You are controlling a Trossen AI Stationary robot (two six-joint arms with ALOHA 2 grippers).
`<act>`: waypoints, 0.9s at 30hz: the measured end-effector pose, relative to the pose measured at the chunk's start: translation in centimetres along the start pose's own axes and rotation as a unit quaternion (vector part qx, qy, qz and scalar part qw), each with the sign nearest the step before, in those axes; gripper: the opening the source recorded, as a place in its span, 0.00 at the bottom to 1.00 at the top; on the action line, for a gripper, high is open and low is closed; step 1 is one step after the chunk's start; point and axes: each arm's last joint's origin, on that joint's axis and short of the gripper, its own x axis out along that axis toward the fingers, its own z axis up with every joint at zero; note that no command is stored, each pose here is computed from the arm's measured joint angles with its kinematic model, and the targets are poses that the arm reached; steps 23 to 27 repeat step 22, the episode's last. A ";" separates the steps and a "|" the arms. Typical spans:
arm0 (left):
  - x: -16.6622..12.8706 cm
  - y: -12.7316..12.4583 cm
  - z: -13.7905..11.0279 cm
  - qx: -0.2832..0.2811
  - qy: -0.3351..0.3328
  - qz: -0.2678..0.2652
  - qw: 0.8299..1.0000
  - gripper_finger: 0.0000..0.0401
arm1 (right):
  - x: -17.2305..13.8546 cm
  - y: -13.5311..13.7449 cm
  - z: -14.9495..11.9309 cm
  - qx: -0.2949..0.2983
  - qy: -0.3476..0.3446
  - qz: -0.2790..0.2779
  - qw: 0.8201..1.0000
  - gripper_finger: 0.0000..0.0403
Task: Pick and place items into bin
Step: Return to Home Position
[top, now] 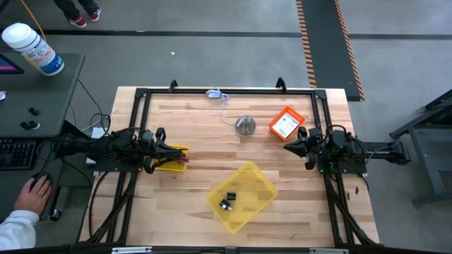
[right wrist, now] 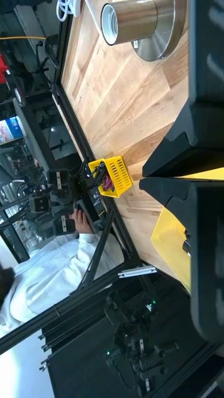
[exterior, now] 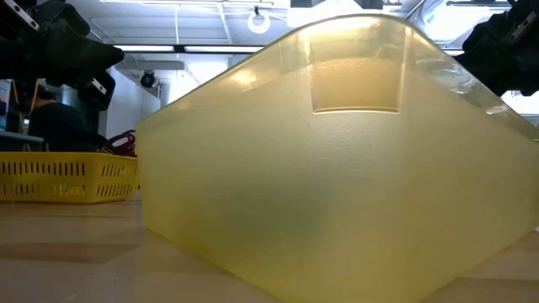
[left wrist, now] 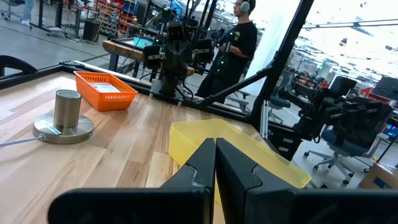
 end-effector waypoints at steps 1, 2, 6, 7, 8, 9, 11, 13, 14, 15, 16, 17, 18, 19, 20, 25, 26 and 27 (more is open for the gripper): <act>0.0 0.0 0.0 0.000 0.000 0.000 1.000 0.00 | 0.0 0.0 0.0 0.000 0.000 0.000 1.000 0.01; 0.0 0.0 0.0 0.000 0.000 0.000 1.000 0.00 | 0.0 0.0 0.0 0.000 0.000 0.000 1.000 0.01; 0.0 0.0 0.0 0.000 0.000 0.000 1.000 0.00 | 0.0 0.0 0.0 0.000 0.000 0.000 1.000 0.02; 0.0 0.0 0.0 0.000 0.000 0.000 1.000 0.00 | 0.0 0.0 0.0 0.000 0.000 0.000 1.000 0.01; 0.0 0.0 0.0 0.000 0.000 0.000 1.000 0.00 | 0.0 0.0 0.0 0.000 0.000 0.000 1.000 0.01; 0.0 0.0 0.0 0.000 0.000 0.000 1.000 0.00 | 0.0 0.0 0.0 0.000 0.000 0.000 1.000 0.01; 0.0 0.0 0.0 0.000 0.000 0.000 1.000 0.00 | 0.0 0.0 0.0 0.000 0.000 0.000 1.000 0.01; 0.0 0.0 0.0 0.000 0.000 0.000 1.000 0.00 | 0.0 0.0 0.0 0.000 0.000 0.000 1.000 0.01; 0.0 0.0 0.0 0.000 0.000 0.000 1.000 0.00 | 0.0 0.0 0.0 0.000 0.000 0.000 1.000 0.01; 0.0 0.0 0.0 0.000 0.000 0.000 1.000 0.00 | 0.0 0.0 0.0 0.000 0.000 0.000 1.000 0.01; 0.0 0.0 0.0 0.000 0.000 0.000 1.000 0.00 | 0.0 0.0 0.0 0.000 0.000 0.000 1.000 0.01; 0.0 0.0 0.0 0.000 0.000 0.000 1.000 0.00 | 0.0 0.0 0.0 0.000 0.000 0.000 1.000 0.01; 0.0 0.0 0.0 0.000 0.000 0.000 1.000 0.00 | 0.0 0.0 0.0 0.000 0.000 0.000 1.000 0.01; 0.0 0.0 0.0 0.000 0.000 0.000 1.000 0.00 | 0.0 0.0 0.0 0.000 0.000 0.000 1.000 0.02; 0.0 0.0 0.0 0.000 0.000 0.000 1.000 0.00 | 0.0 0.0 0.0 0.000 0.000 0.000 1.000 0.02; 0.0 0.0 0.0 0.000 0.000 0.000 1.000 0.00 | 0.0 0.0 0.0 0.000 0.000 0.000 1.000 0.02; 0.0 0.0 0.0 0.000 0.000 0.000 1.000 0.00 | 0.0 0.0 0.0 0.000 0.000 0.000 1.000 0.02; 0.0 0.0 0.0 0.000 0.000 0.000 1.000 0.00 | 0.0 0.0 0.0 0.000 0.000 0.000 1.000 0.02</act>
